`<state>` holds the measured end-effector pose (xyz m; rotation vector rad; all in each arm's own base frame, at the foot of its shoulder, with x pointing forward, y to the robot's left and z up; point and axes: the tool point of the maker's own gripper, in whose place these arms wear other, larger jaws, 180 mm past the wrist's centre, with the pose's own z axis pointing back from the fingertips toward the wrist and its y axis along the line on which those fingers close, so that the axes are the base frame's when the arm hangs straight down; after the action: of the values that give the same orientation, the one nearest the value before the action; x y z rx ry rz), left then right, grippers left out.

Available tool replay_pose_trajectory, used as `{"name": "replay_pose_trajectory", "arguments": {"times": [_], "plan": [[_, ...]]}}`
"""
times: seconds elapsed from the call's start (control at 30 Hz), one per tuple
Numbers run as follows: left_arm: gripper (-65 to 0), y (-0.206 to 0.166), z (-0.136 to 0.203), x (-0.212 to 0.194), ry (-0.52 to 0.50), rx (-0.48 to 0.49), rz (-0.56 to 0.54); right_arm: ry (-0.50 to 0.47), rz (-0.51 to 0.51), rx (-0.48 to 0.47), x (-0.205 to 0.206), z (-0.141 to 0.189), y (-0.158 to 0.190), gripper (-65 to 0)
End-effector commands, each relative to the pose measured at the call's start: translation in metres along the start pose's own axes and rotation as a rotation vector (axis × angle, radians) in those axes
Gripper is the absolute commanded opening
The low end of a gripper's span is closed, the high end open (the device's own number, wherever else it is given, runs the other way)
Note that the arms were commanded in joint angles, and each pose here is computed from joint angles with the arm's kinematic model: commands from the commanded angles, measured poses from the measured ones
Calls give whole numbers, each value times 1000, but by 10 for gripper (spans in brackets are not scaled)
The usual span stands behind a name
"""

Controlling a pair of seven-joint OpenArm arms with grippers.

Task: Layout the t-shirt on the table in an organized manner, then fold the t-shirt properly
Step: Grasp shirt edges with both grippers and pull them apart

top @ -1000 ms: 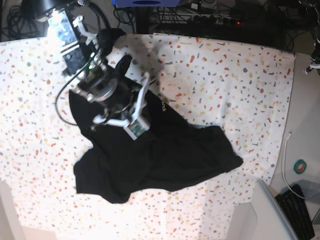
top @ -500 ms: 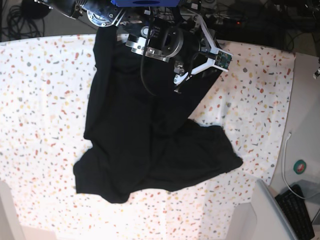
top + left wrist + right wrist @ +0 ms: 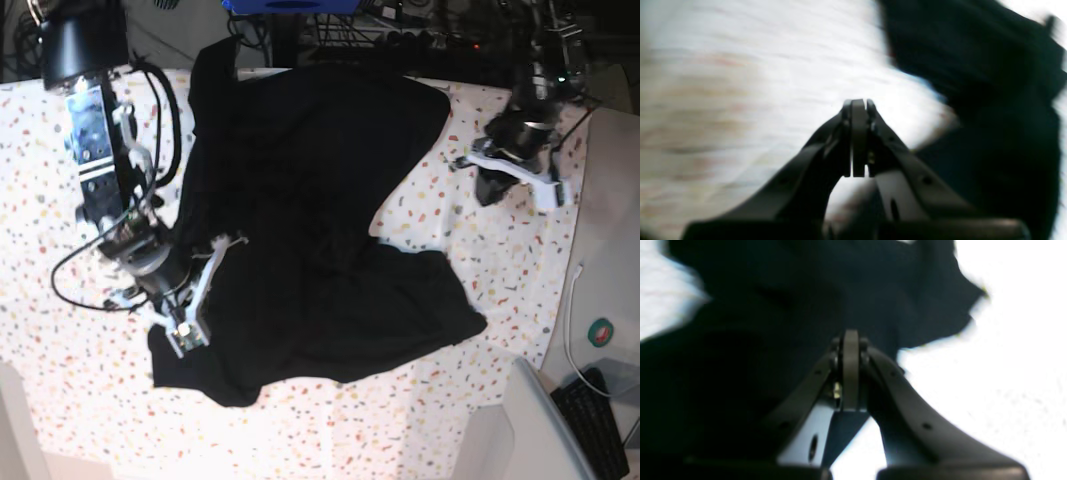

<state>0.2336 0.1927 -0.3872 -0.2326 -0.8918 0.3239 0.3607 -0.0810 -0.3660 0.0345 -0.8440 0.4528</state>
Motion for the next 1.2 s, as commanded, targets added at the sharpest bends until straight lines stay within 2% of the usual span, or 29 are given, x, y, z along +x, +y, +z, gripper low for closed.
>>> {"name": "replay_pose_trajectory", "arguments": {"times": [0.0,0.1,0.17,0.3,0.37,0.47,0.63,0.77,0.9,0.97,1.07,1.17], "plan": [[-650,-19,-2,-6,16,-53,-17,-50,-8,-27,20,-3,-17,-650],[-650,-60,-15,-46,124,-159,-30,23,-34,-44,5,-23,-35,-650],[-650,-68,-26,-75,207,-179,-24,64,-42,-41,-2,-34,-40,-650],[-650,-51,-46,-116,331,-136,-12,82,-60,-14,-3,-57,-35,-650],[-650,-29,-49,-113,339,-89,-92,78,-54,-4,-4,-62,-31,-650],[-650,17,-47,-89,305,20,-191,71,-53,0,-3,-63,-28,-650],[-650,132,-35,-2,173,323,-254,70,-54,1,-2,-63,-28,-650],[-650,173,-46,64,109,422,-298,71,-55,3,-2,-64,-27,-650],[-650,157,-60,126,-6,397,-260,53,-63,7,16,-70,-27,-650],[-650,137,-56,139,-11,359,-250,80,-74,15,16,-79,-27,-650],[-650,86,-49,112,42,244,-199,93,-99,15,12,-99,-37,-650],[-650,55,-34,75,75,183,-172,104,-142,7,-1,-120,-49,-650]]}}
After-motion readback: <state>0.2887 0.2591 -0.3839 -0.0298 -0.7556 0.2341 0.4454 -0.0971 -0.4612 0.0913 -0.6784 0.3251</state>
